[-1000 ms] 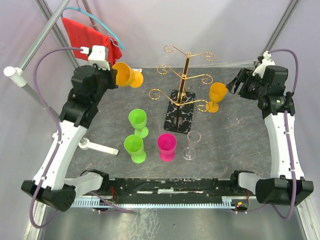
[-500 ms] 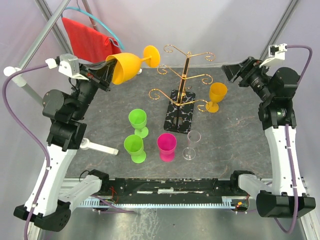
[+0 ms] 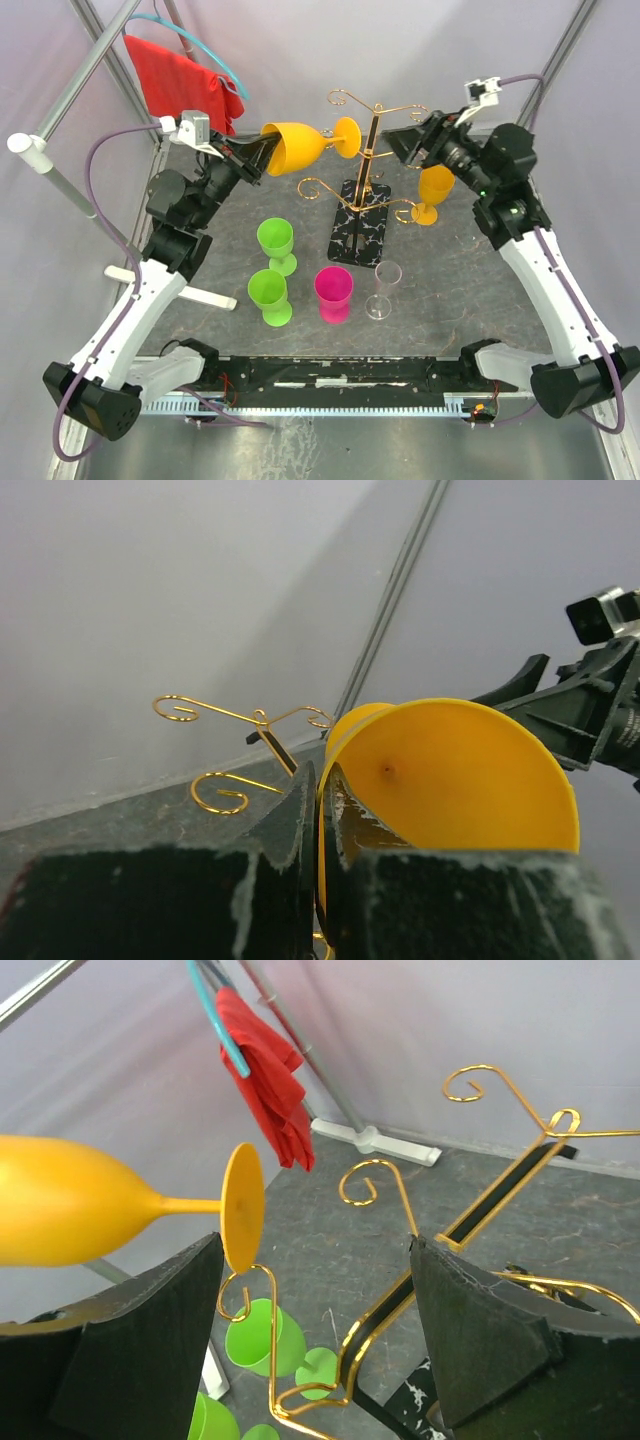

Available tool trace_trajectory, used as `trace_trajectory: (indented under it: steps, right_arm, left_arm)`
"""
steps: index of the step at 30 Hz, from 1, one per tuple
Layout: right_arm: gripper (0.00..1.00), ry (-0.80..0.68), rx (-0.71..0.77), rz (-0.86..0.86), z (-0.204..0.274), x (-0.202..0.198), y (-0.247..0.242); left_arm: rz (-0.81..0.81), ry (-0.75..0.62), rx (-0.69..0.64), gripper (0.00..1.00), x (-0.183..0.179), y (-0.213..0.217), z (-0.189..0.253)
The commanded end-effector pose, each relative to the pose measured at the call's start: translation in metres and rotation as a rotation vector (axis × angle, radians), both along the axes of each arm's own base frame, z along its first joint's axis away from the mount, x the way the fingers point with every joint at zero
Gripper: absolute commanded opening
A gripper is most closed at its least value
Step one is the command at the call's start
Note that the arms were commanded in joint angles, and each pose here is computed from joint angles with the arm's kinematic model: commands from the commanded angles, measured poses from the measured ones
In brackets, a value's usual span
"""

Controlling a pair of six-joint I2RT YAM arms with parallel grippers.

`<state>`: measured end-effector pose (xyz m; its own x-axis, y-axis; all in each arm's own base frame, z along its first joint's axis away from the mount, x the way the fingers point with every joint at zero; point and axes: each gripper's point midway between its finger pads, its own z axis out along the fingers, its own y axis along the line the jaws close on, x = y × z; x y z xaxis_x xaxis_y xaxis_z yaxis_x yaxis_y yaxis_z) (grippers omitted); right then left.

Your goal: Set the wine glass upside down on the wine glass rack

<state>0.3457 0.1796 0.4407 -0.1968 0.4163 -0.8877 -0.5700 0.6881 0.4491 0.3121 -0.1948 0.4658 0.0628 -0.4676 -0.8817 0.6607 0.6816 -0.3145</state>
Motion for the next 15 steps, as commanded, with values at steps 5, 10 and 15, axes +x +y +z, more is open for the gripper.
trace_trajectory:
  steps: [5, 10, 15]
  right_arm:
    - [0.80, -0.093, -0.093, 0.004, 0.020, 0.001, 0.043]
    - [0.75, -0.106, -0.131, 0.019, 0.016, -0.003, 0.060]
    - [0.68, -0.109, -0.169, 0.025, 0.012, -0.003, 0.072]
  left_arm:
    - [-0.018, -0.093, -0.098, 0.03, -0.013, -0.007, 0.034]
    - [-0.011, -0.081, -0.087, 0.03, -0.010, -0.009, 0.027]
    - [-0.010, -0.065, -0.078, 0.03, -0.006, -0.012, 0.020]
